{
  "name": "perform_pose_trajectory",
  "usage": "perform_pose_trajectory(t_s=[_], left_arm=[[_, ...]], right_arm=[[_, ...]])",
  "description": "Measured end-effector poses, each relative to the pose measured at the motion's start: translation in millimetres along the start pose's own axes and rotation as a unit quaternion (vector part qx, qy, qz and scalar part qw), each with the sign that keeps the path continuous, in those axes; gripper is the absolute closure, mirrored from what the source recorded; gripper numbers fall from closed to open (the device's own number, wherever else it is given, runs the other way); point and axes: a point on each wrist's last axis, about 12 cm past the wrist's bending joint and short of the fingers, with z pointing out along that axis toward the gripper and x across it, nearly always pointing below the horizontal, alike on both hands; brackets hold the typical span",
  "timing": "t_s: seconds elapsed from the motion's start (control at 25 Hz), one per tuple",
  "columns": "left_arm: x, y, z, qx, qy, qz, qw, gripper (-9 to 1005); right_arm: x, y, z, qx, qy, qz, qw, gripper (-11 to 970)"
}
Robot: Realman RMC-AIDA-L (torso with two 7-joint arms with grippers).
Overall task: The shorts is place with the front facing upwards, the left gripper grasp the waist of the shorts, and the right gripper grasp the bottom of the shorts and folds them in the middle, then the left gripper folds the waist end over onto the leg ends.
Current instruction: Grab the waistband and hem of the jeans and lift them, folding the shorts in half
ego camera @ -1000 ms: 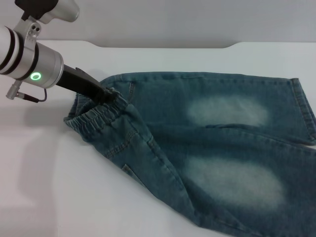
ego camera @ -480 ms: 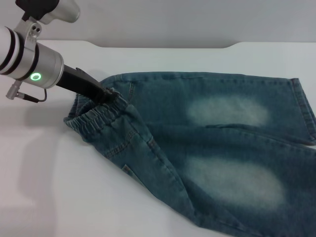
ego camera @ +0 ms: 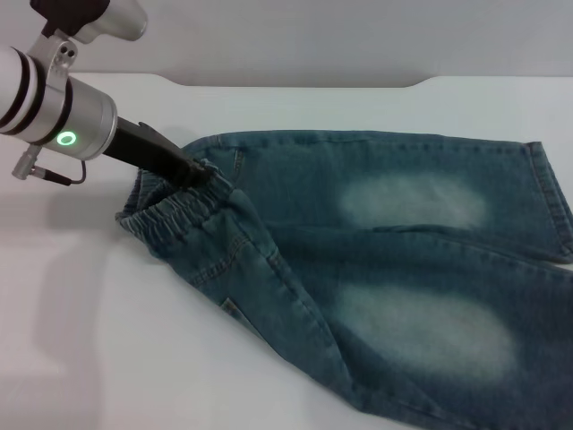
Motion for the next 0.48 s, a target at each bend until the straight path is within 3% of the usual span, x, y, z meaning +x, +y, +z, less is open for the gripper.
perform_pose_trajectory(t_s=[0.48], left_arm=[[-2.5, -0.5, -0.5, 0.0, -0.003, 0.002, 1.0, 955]], right_arm=[[-5.6, -2.0, 1.6, 0.011, 0.014, 0.002, 1.0, 405]])
